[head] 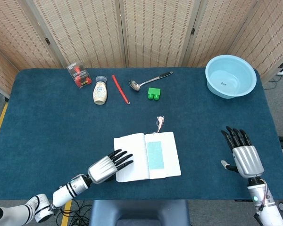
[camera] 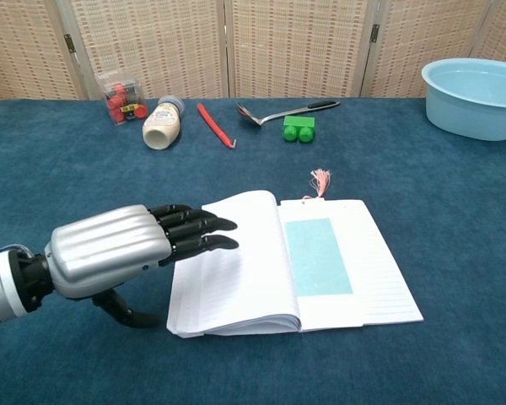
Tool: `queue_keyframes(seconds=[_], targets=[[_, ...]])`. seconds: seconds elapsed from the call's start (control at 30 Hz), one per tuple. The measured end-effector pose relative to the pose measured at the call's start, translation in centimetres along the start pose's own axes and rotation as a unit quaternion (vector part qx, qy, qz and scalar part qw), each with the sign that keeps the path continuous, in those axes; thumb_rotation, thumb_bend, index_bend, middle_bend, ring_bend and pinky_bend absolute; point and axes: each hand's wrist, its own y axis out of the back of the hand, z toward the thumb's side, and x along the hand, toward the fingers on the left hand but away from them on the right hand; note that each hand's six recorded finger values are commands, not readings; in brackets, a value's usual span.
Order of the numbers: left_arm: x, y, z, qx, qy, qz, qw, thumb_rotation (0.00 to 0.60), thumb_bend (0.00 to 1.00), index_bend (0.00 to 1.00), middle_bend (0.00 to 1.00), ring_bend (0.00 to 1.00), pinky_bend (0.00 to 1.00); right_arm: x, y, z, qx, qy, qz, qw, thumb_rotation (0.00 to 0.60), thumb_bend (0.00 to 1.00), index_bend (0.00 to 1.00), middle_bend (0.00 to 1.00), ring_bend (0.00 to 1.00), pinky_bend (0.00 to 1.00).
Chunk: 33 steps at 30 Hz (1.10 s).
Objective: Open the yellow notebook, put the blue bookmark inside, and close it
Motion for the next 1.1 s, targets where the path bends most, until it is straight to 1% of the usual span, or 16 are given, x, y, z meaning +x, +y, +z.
queue_keyframes(seconds=[0.27,0.63,0.9,1.1], targets=[[0.3,-0.3,0.4,0.006,-0.003,-0.006,1.0,0.6,0.19,0.04,0.04,0.07,0.14,0.2,-0.1,-0.3,-0.002,-0.004,0.0,1.0,0.6,0.09,0.0,0.0,0.0,0.0],[1.5,-0.7,1.0,-0.011,-0.005,-0.004,0.9999,0.6,0.19,0.04,0.04,0.07,0.14,0.4,-0.2,-0.7,-0.007,-0.01,0.0,0.9999,0.6,0.09,0.0,0.0,0.0,0.0],[2.2,-0.6,0.8,-0.025,0.001,0.015,0.9996,0.6,0.19,0.07,0.04,0.07,0.14,0.6,-0.1,-0.8,-0.006,-0.012,-0.003,0.9999,0.6,0.09,0.0,0.0,0.0,0.0],[2.7,-0.1,0.6,-0.059,0.009,0.036,0.9976,0.6,0.19,0.12,0.04,0.07,0.14,0.6,0.1,-0.9,-0.007,-0.014,-0.006,0.9999,0.6,0.09,0.0,0.0,0.0,0.0]])
